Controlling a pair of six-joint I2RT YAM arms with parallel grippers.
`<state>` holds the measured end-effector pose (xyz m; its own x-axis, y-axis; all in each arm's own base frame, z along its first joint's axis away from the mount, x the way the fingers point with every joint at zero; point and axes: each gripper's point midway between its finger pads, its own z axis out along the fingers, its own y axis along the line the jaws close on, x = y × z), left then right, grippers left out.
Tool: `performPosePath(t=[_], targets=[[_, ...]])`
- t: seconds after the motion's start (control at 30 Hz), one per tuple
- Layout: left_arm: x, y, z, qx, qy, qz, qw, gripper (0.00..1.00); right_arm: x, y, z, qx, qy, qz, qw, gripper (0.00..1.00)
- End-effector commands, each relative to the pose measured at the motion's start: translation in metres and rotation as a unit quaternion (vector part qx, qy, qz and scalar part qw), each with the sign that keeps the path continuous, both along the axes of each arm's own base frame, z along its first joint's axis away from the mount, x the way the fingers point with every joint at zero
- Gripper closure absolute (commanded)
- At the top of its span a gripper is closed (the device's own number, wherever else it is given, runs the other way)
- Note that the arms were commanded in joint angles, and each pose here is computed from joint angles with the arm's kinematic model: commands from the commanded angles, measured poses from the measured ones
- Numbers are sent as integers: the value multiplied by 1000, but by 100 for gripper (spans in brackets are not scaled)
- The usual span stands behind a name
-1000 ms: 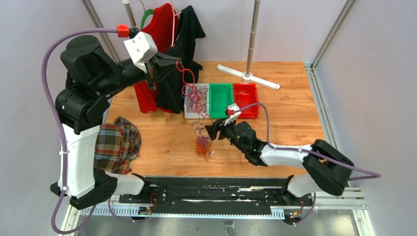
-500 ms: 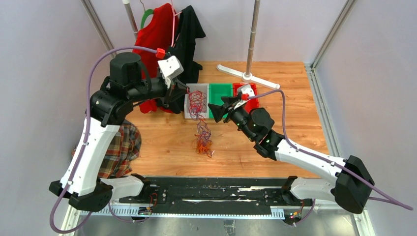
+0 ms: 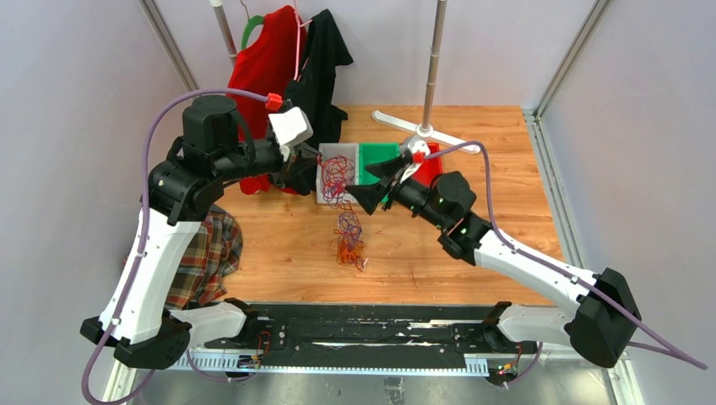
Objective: Untangle the cables
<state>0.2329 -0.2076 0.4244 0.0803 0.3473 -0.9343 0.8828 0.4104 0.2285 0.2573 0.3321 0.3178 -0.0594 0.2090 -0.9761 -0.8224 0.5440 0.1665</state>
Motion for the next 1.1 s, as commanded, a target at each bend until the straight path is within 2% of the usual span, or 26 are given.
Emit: performPosePath(t=[0.0,0.13,0.27,0.4,0.57,0.83,0.93,1.07], targets=[[-22,-6,2,8,-21,-61,998,100,-9,0,37,36,11,133,990,28],[-33,-9,-3,14,-27,-99,995,100,2,-12,51,32,10,175,984,29],[-36,-12,-2,18,-45,-124,991,100,0,-3,54,2,10,225,974,28],[-33,-16,-2,22,-58,-137,989,100,-27,17,61,1,-2,311,950,26],[-29,-20,1,22,-63,-148,987,100,-51,36,61,-2,-9,371,929,26],[-30,-23,2,19,-64,-158,985,100,-64,54,59,6,5,413,911,27],[-30,-23,2,20,-67,-158,985,100,-65,62,56,10,14,421,907,29],[-32,-24,9,14,-70,-161,984,100,-60,73,51,14,27,422,906,43]])
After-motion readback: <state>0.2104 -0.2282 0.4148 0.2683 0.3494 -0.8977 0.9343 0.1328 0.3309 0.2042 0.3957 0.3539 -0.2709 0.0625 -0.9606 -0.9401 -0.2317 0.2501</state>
